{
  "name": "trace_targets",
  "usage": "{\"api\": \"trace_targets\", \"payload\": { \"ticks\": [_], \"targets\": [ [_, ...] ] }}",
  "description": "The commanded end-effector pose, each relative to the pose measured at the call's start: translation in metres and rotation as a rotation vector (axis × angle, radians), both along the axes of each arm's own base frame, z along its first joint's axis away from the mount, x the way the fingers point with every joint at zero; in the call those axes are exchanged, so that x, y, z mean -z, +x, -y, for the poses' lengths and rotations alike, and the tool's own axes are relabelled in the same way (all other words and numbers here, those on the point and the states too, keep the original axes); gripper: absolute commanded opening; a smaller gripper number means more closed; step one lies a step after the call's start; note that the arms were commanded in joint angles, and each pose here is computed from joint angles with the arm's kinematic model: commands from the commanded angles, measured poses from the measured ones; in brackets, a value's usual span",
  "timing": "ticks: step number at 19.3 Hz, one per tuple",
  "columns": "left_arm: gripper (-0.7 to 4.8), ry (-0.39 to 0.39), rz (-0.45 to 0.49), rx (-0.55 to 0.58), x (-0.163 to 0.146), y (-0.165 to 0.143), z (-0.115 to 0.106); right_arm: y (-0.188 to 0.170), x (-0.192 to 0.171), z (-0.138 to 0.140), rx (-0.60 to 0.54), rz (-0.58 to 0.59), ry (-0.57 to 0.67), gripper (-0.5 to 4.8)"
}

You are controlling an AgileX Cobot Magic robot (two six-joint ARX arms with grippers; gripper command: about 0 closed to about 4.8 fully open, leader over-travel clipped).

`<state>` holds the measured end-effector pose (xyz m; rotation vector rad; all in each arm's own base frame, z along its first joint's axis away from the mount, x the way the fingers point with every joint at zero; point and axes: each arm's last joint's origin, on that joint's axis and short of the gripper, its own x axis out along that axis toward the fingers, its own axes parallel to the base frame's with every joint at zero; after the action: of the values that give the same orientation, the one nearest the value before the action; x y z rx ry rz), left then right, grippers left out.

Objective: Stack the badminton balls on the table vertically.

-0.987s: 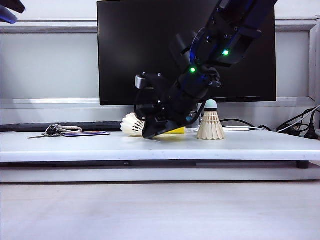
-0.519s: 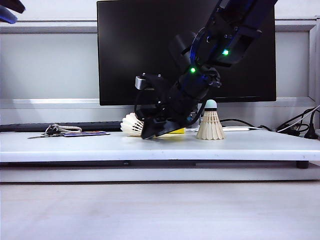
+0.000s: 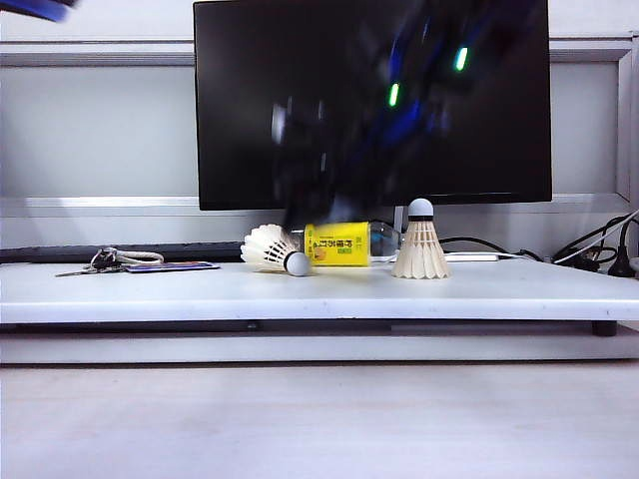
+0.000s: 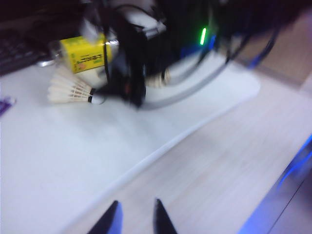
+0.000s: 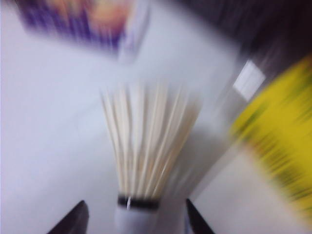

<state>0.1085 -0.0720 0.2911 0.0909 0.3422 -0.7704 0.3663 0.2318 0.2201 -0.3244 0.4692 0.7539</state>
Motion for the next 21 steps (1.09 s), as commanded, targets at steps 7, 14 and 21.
{"api": "trace_targets", "payload": {
  "ticks": [7,14,21],
  "targets": [
    [0.97,0.655,0.126,0.131,-0.022,0.098,0.051,-0.055,-0.111,0.041,-0.006,0.124,0.029,2.57],
    [0.98,0.926,0.142,0.276,0.022,0.166,0.09,-0.115,-0.149,0.094,0.038,0.155,0.022,2.36],
    [1.31,1.281,0.554,0.443,0.038,0.197,0.105,-0.182,-0.133,0.13,0.066,0.168,0.037,2.28]
  ]
}}
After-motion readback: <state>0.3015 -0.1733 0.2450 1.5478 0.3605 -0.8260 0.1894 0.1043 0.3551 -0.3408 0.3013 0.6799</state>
